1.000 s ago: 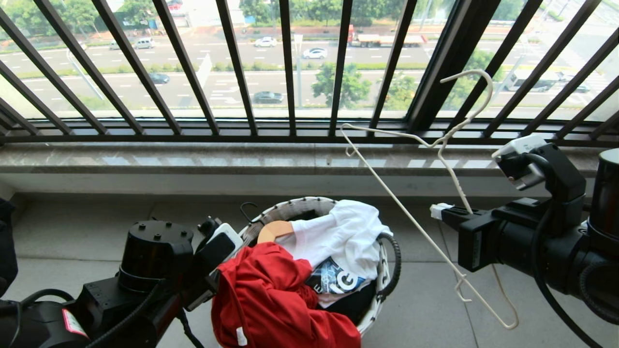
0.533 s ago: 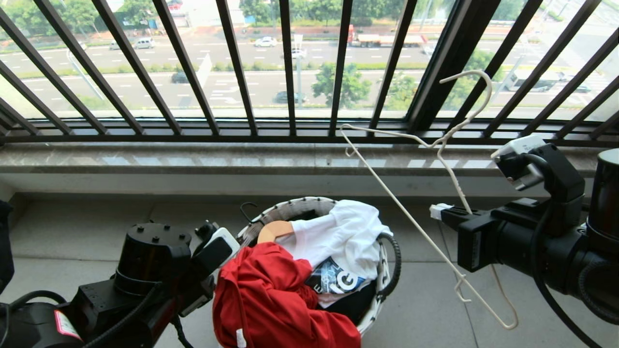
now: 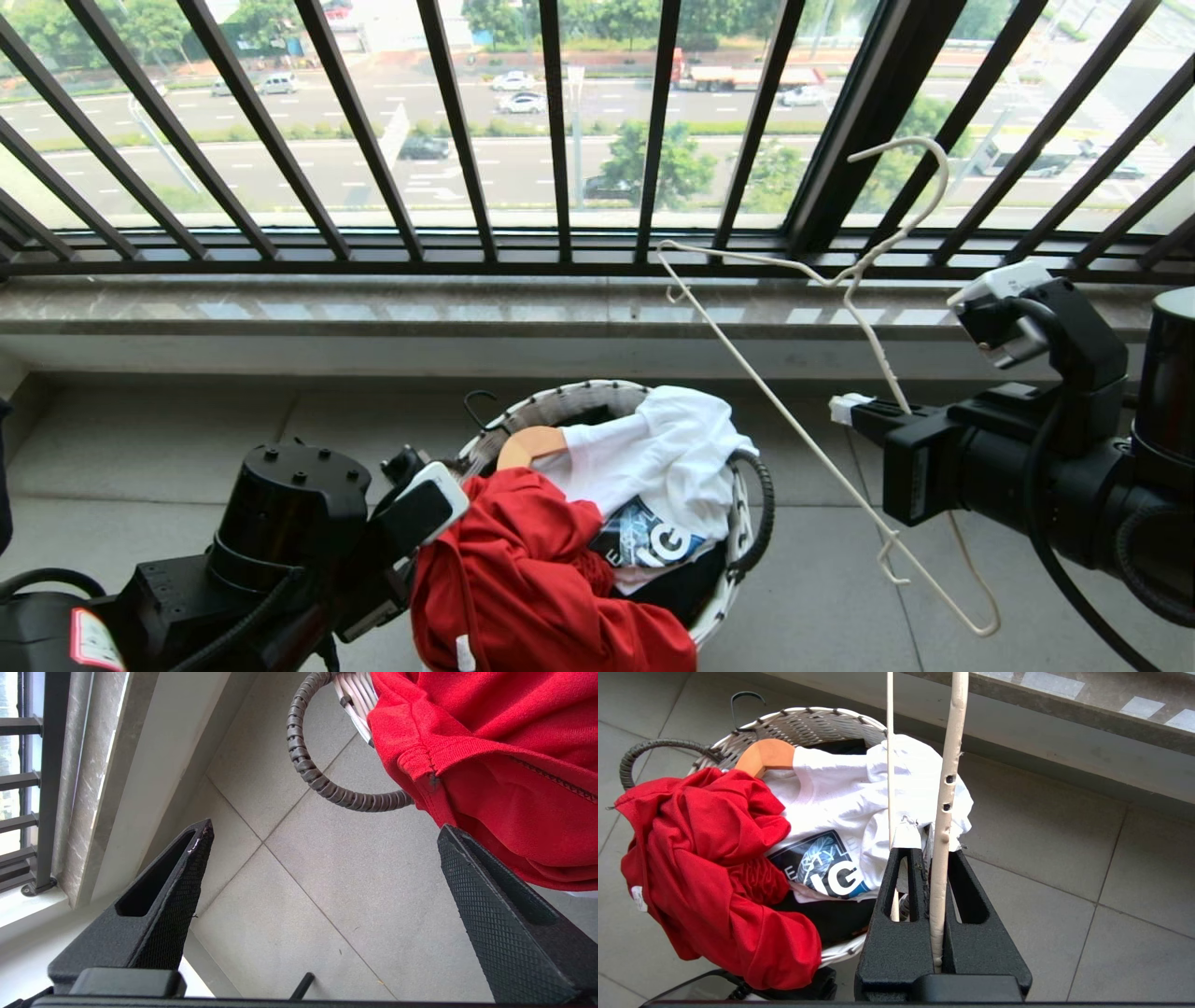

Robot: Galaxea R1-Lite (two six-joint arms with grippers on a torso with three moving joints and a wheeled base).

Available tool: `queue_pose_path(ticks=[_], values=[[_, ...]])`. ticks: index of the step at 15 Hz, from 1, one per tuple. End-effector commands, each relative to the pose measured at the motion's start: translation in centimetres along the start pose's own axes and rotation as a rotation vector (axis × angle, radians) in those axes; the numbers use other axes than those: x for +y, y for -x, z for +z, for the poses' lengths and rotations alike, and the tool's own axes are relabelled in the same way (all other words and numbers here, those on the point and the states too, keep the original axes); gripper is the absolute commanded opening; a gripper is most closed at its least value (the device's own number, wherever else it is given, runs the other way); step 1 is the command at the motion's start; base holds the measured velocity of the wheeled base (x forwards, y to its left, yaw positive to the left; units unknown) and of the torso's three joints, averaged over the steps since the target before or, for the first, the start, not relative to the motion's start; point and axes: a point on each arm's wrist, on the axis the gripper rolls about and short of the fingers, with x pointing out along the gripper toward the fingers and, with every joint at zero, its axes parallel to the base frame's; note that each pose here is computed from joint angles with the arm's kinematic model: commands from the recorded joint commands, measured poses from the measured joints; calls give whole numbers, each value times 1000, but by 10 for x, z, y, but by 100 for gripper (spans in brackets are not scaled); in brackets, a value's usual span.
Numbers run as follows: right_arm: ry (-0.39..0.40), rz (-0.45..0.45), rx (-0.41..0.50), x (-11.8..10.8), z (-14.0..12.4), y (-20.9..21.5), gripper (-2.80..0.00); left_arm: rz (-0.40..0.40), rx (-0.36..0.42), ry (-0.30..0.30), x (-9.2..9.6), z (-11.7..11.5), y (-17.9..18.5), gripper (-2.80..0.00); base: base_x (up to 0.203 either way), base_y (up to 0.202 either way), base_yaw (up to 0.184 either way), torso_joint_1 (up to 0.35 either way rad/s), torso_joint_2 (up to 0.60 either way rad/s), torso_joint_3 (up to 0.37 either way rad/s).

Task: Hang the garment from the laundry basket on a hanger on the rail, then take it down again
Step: Pick up clothes from the basket

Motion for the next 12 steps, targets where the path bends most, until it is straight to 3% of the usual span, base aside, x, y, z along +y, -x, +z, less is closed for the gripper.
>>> queue_pose_path(ticks=[1, 6, 12], values=[[-1, -1, -2, 0, 0, 0, -280, -6, 12, -5, -5, 2, -7, 0, 0, 0, 0, 0, 0, 0], [-1, -2, -2, 0, 0, 0, -280, 0, 15, 11, -21, 6, -33, 0, 0, 0, 0, 0, 0, 0], [0, -3, 1, 0, 0, -1, -280, 15, 42, 26, -18, 5, -43, 0, 0, 0, 0, 0, 0, 0]])
